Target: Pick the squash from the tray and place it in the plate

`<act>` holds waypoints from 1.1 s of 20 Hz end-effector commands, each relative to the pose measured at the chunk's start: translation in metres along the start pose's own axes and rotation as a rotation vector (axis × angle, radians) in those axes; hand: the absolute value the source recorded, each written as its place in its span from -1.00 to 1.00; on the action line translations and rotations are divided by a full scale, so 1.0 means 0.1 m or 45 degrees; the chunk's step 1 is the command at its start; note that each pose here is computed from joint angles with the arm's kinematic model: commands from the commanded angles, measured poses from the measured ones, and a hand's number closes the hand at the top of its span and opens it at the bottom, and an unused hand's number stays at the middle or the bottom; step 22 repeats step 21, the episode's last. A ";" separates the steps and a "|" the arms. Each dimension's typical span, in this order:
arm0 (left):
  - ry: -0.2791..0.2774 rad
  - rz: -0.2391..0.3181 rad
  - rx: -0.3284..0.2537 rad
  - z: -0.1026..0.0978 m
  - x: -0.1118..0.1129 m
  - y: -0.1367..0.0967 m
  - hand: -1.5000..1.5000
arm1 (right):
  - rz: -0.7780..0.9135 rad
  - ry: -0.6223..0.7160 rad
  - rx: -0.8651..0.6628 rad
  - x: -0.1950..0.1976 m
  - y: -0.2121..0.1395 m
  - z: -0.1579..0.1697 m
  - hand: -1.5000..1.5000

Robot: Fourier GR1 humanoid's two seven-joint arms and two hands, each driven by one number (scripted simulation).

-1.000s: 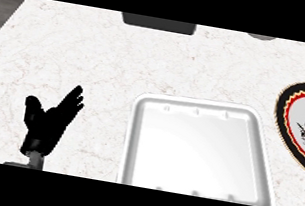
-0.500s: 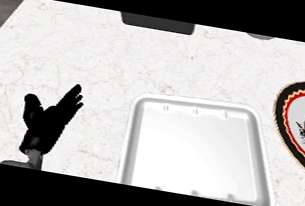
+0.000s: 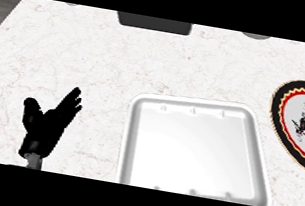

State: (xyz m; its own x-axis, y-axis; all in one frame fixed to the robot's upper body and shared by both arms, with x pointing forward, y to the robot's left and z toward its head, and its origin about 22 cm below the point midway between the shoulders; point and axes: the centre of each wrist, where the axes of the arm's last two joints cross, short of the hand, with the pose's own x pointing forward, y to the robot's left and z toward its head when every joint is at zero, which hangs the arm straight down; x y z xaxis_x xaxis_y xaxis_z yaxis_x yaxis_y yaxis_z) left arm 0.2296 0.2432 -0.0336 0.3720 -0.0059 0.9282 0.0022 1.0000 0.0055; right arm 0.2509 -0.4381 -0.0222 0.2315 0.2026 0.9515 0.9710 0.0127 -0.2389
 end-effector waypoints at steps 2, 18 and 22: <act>0.010 0.014 0.015 0.05 -0.03 -0.02 0.00 | -0.090 -0.006 0.163 -0.16 -0.33 0.32 -1.00; 0.016 -0.005 0.013 -0.15 0.03 -0.04 0.00 | 0.097 0.022 0.256 -0.38 -1.10 1.30 -1.00; 0.030 0.016 -0.004 -0.04 -0.01 0.00 0.00 | 0.103 0.005 0.254 -0.33 -0.93 1.49 -1.00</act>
